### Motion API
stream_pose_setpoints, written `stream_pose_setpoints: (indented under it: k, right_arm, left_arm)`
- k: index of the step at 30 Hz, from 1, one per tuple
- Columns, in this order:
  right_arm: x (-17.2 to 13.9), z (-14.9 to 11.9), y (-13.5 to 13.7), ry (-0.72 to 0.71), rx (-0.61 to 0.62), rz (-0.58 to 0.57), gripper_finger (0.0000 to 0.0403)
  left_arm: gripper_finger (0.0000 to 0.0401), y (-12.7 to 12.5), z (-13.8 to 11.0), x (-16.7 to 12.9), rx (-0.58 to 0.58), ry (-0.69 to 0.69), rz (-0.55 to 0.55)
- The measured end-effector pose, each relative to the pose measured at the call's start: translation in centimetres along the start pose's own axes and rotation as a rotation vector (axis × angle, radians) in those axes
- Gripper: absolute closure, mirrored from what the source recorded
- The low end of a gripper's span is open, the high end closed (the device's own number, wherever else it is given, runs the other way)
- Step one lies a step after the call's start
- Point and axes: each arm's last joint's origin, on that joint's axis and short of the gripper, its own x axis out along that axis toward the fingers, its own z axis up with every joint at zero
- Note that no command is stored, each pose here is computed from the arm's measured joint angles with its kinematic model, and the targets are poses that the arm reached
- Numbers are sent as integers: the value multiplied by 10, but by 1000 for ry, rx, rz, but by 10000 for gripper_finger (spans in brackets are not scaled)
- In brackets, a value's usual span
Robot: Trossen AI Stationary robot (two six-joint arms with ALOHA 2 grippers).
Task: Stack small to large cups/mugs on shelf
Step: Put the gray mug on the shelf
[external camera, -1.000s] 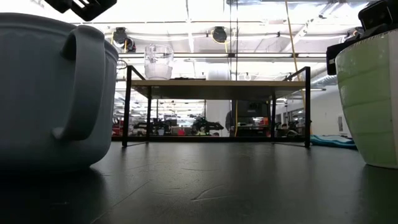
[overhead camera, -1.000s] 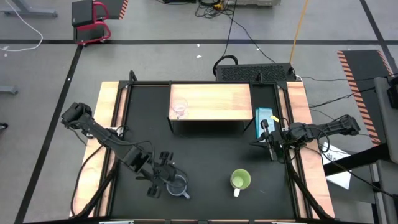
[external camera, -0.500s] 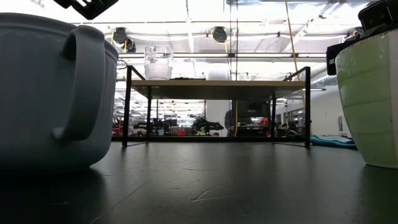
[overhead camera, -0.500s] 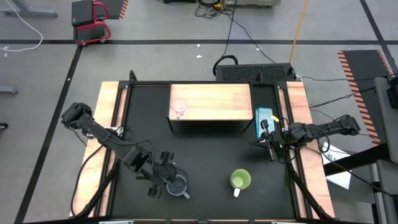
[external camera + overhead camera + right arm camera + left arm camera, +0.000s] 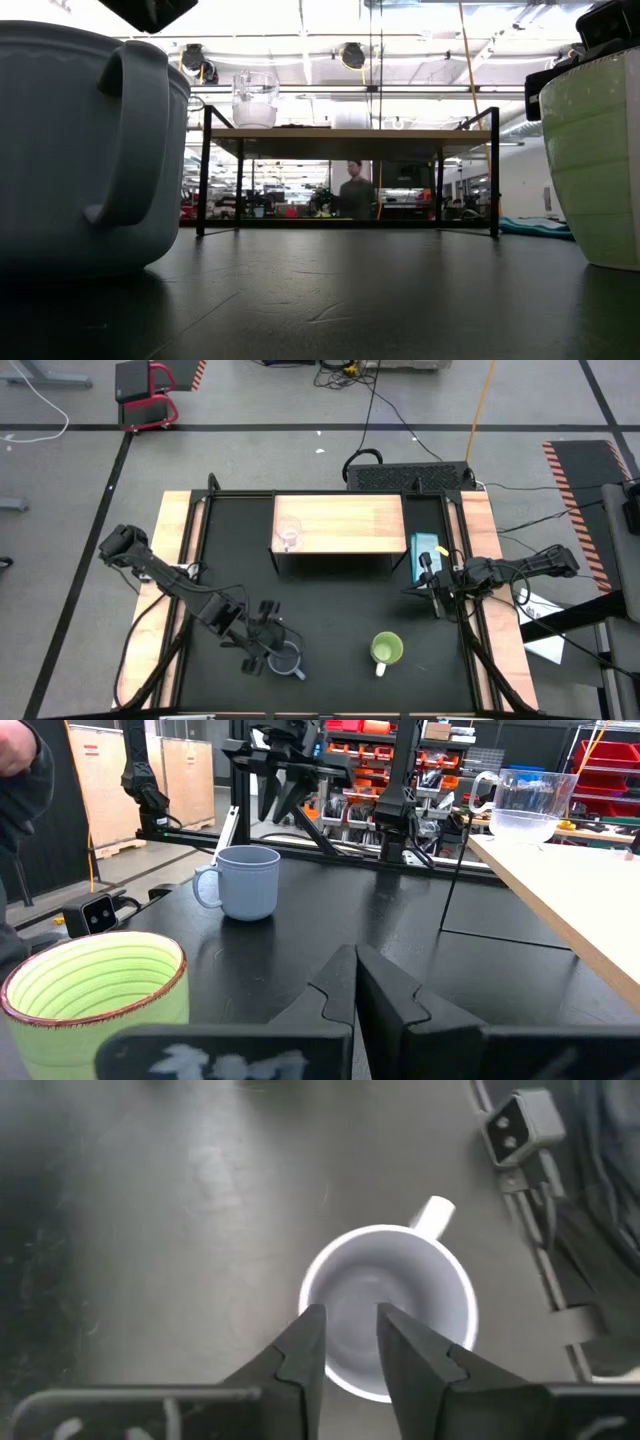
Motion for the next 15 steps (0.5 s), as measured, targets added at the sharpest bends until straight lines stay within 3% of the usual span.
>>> stream_pose_setpoints:
  k: [5,15]
  right_arm:
    - [0,0,0,0,-1,0,403]
    - [0,0,0,0,1,0,403]
  left_arm:
    - [282,9,-3,7,12,-7,22]
    - [267,13,-12,20,22,6,-82]
